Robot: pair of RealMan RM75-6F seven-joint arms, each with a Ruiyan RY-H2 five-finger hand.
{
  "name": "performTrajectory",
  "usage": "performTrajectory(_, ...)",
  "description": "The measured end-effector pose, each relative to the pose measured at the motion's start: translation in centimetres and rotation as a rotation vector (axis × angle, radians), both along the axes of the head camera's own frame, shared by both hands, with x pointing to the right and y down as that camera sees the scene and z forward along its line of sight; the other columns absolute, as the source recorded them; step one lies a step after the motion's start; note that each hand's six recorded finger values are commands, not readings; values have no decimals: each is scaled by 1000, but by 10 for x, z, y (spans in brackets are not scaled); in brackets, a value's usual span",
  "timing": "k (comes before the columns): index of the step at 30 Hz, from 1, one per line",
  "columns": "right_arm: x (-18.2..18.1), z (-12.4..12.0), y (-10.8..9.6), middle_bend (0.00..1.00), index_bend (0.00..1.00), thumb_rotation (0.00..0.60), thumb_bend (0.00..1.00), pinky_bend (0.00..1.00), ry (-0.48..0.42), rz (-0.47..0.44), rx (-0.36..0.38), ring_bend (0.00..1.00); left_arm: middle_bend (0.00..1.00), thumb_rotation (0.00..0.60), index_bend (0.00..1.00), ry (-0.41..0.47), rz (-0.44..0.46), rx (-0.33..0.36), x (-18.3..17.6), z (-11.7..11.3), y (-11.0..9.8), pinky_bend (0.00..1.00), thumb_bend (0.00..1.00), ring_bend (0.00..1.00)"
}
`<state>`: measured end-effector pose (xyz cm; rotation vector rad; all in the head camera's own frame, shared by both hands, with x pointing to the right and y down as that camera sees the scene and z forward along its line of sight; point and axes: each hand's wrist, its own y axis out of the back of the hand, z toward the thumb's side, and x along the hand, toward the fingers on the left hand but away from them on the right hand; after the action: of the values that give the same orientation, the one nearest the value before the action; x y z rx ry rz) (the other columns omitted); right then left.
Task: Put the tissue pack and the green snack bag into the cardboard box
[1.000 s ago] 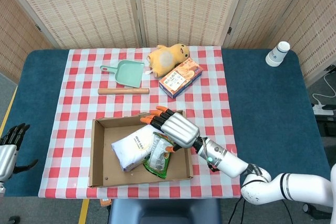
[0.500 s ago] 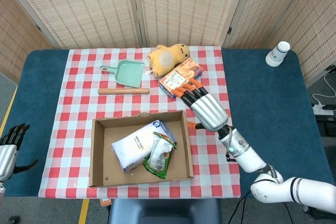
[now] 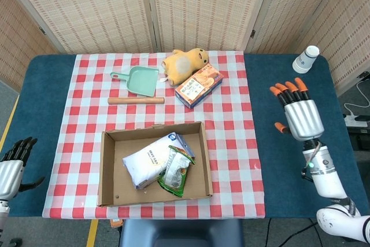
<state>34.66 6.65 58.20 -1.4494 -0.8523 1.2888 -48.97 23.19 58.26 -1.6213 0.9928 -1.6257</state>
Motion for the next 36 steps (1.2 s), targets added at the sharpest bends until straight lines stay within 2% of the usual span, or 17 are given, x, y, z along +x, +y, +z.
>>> performTrajectory(5, 27, 1, 6, 148, 188, 600, 0, 46, 38, 56, -3, 0, 12, 600, 47, -1, -6, 9, -2, -2, -1, 186, 166, 0)
performTrajectory(13, 62, -2, 25, 148, 195, 600, 0, 46, -8, 177, -29, 0, 12, 600, 47, -7, -20, 5, -7, -2, -1, 186, 165, 0)
performTrajectory(16, 78, -5, 33, 148, 198, 600, 0, 46, 5, 219, -48, 0, 12, 600, 47, -9, -23, 3, -9, -1, -1, 186, 166, 0)
performTrajectory(24, 84, -13, 54, 148, 201, 600, 0, 46, 24, 264, -118, 0, 12, 600, 48, -5, -22, -2, -9, 0, -1, 185, 165, 0)
performTrajectory(29, 90, -20, 81, 148, 200, 600, 0, 46, 51, 310, -172, 0, 12, 600, 47, 4, -13, 2, -5, 0, -3, 186, 165, 0)
performTrajectory(36, 104, -34, 127, 148, 193, 600, 0, 46, 109, 380, -201, 0, 12, 600, 47, 12, -5, -1, -2, 2, -4, 185, 167, 0)
